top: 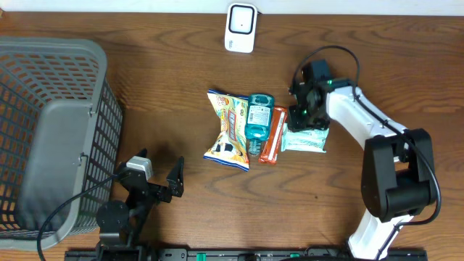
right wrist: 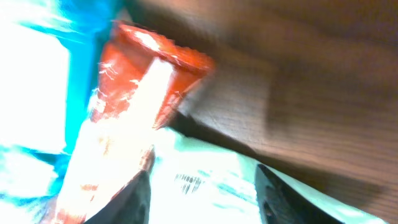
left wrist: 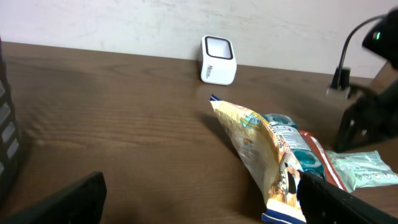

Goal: Scan the item barcode
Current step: 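Drag the wipes pack rightward across the table with the right gripper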

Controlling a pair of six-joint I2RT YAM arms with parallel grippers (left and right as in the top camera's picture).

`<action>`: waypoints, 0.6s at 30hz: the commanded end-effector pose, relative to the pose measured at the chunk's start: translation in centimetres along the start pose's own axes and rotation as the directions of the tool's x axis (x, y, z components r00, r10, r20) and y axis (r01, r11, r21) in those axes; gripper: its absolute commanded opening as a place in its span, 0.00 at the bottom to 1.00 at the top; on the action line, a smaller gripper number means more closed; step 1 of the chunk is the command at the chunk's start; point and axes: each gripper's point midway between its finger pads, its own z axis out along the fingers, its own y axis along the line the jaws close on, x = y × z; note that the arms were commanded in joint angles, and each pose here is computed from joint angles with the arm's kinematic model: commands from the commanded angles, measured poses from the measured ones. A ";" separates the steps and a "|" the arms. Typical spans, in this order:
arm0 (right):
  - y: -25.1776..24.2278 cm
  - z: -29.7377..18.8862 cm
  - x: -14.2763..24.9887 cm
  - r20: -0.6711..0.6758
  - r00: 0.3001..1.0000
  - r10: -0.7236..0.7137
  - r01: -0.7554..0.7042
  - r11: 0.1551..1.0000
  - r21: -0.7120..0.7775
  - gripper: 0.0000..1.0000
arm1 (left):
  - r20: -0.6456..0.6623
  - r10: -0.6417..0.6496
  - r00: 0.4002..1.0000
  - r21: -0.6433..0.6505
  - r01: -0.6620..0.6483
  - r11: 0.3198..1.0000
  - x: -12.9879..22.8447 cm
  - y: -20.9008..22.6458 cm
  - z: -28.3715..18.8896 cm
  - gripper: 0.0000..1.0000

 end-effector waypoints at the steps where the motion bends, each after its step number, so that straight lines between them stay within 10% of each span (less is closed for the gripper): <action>1: 1.8 -4.9 -2.9 0.058 0.994 0.091 -0.088 0.995 -0.052 0.61 | -0.038 -0.019 0.999 -0.008 0.018 1.000 1.4 0.3 0.2 0.98; 5: 0.9 -7.6 -0.5 -0.009 0.890 0.456 -0.455 0.890 0.037 0.72 | -0.038 -0.019 0.999 -0.008 0.018 1.000 1.4 0.3 0.2 0.98; 9: -0.9 -7.2 3.1 -0.005 0.646 0.764 -0.748 0.634 0.197 0.71 | -0.038 -0.019 0.999 -0.008 0.018 1.000 1.4 0.3 0.2 0.98; 18: -0.5 0.0 6.6 -0.041 0.341 0.939 -0.925 0.343 0.165 0.70 | -0.038 -0.019 0.999 -0.008 0.018 1.000 1.4 0.3 0.2 0.98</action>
